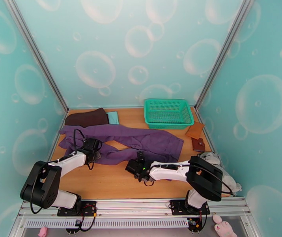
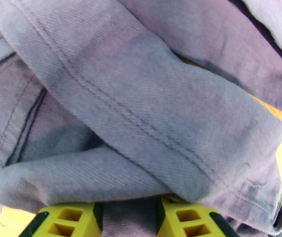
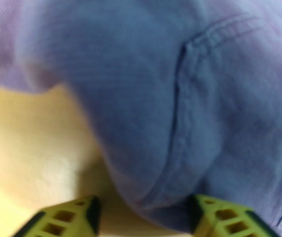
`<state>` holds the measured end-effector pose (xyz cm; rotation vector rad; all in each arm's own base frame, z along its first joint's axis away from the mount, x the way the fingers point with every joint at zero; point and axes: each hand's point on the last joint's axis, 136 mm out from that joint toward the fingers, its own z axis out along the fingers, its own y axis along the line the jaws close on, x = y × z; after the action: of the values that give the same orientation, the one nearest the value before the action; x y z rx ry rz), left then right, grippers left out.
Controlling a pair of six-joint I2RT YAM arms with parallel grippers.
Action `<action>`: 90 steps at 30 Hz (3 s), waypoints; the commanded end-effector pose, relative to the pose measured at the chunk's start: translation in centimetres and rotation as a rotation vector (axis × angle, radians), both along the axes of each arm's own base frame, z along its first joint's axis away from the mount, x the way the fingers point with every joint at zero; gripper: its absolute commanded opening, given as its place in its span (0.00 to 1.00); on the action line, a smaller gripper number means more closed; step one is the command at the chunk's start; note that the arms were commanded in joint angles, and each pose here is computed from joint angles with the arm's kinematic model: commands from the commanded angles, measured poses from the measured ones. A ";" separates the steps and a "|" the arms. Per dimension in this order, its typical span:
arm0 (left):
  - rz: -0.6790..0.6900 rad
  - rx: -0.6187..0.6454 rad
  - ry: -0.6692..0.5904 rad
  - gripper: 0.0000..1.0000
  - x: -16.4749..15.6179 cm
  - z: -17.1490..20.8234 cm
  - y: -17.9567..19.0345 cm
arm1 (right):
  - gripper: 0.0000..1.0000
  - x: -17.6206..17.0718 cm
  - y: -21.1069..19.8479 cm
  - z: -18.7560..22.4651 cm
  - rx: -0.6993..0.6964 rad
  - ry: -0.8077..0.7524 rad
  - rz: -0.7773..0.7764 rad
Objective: Fold and stack the trousers
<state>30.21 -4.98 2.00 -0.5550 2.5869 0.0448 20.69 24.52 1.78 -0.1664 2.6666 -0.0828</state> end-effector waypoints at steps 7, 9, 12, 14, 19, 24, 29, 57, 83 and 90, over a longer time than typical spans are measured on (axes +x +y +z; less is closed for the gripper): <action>0.187 0.049 -0.045 0.41 -2.0 0.5 3.2 | 0.00 -1.4 -6.2 1.8 -0.099 0.083 -0.084; 0.212 0.034 -0.051 0.41 -2.6 0.6 3.4 | 0.00 -2.8 -7.0 2.1 -0.043 0.177 -0.100; 0.250 0.023 -0.069 0.41 -3.6 0.9 3.9 | 0.00 -4.2 -9.7 3.6 -0.108 0.216 -0.171; 0.268 0.030 -0.085 0.41 -4.1 1.4 4.4 | 0.00 -4.5 -12.4 5.2 -0.230 0.198 -0.241; 0.261 0.036 -0.110 0.41 -3.9 2.9 4.5 | 0.00 -4.7 -17.0 7.6 -0.372 0.194 -0.388; 0.202 0.013 -0.221 0.41 -2.6 7.1 3.5 | 0.00 -5.1 -17.3 9.5 -0.375 0.193 -0.411; 0.132 -0.012 -0.224 0.42 -2.1 8.0 2.2 | 0.17 -4.2 -17.2 10.1 -0.377 0.179 -0.403; 0.104 0.216 0.221 0.38 -4.2 -0.8 1.8 | 0.89 10.4 1.3 1.8 0.351 0.016 0.210; 0.216 0.216 0.160 0.02 -6.4 2.7 4.6 | 0.34 11.0 -12.5 -2.0 0.224 0.034 -0.172; 0.243 0.264 0.121 0.04 -6.4 6.0 5.7 | 0.34 11.3 -14.2 -2.0 0.112 0.011 -0.209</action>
<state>23.90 -0.70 5.61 -0.7571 2.6157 0.4242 34.64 13.99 2.18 0.1378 2.5693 0.2645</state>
